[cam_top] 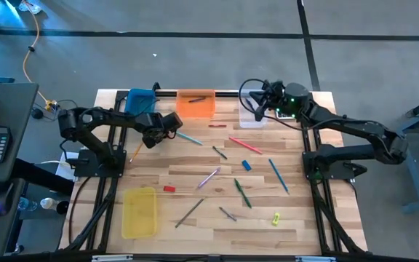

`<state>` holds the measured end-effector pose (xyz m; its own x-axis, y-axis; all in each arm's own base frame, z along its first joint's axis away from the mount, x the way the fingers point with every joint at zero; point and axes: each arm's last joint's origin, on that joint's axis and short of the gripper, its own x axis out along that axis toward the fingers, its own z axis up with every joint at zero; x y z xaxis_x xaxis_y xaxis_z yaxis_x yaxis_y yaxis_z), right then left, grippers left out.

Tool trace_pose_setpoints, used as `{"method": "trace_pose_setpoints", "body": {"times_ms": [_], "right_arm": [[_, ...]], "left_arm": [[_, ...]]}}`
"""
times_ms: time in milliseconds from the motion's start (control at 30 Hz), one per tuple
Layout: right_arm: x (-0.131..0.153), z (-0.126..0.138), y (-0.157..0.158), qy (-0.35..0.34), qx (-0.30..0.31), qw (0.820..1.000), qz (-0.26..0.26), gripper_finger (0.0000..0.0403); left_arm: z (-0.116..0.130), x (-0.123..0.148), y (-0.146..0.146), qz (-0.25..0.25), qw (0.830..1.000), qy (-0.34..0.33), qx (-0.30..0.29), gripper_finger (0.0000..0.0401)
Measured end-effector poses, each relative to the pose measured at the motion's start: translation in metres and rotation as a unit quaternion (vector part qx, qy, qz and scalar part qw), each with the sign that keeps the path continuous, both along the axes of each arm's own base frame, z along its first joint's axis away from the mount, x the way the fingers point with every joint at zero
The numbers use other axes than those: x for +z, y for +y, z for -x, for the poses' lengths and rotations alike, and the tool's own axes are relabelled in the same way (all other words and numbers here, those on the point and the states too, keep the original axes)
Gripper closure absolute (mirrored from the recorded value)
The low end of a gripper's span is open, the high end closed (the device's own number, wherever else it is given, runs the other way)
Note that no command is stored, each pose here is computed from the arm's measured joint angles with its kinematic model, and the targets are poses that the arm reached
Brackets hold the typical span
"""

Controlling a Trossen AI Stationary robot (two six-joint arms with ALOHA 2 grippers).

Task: Sort crayons/erasers/pens/pencils in bins
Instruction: Put the pink eraser into the blue bin

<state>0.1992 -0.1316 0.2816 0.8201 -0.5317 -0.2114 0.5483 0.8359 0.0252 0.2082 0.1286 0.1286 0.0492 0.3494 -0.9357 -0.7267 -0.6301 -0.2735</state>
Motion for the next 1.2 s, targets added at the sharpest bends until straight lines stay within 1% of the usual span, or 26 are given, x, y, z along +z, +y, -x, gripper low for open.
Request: {"method": "trace_pose_setpoints", "body": {"times_ms": [100, 300, 433, 533, 700, 900, 1000, 1133, 1200], "right_arm": [[0.000, 0.001, -0.002, 0.001, 0.002, 1.000, 0.002, 0.0403], [0.000, 0.005, -0.007, 0.017, 0.006, 0.999, 0.027, 0.0403], [0.000, 0.008, -0.011, 0.018, -0.003, 0.999, 0.028, 0.0403], [0.000, 0.009, -0.013, 0.017, 0.000, 1.000, 0.027, 0.0403], [0.000, 0.011, -0.015, 0.015, 0.003, 1.000, 0.025, 0.0403], [0.000, 0.011, -0.015, 0.021, 0.018, 0.999, 0.035, 0.0403], [0.000, 0.011, -0.015, 0.032, 0.023, 0.998, 0.051, 0.0403], [0.000, 0.011, -0.015, 0.035, 0.024, 0.997, 0.057, 0.0403], [0.000, 0.011, -0.015, 0.034, 0.024, 0.998, 0.057, 0.0403]], "left_arm": [[0.001, -0.001, -0.004, 0.006, 1.000, 0.010, 0.006, 0.0212], [0.003, -0.002, -0.007, 0.017, 0.999, 0.031, -0.015, 0.0253], [0.004, -0.002, -0.007, 0.019, 0.999, 0.036, -0.026, 0.0282], [0.003, -0.002, -0.007, 0.021, 0.998, 0.037, -0.036, 0.0299], [0.003, -0.002, -0.007, 0.024, 0.995, 0.047, -0.079, 0.0325], [-0.002, 0.007, -0.009, 0.030, 0.987, 0.067, -0.143, 0.0354], [-0.006, 0.017, -0.010, 0.049, 0.978, 0.080, -0.188, 0.0366], [-0.013, 0.038, -0.014, 0.046, 0.966, 0.104, -0.233, 0.0383], [-0.018, 0.049, -0.017, 0.040, 0.963, 0.105, -0.244, 0.0391]]}}
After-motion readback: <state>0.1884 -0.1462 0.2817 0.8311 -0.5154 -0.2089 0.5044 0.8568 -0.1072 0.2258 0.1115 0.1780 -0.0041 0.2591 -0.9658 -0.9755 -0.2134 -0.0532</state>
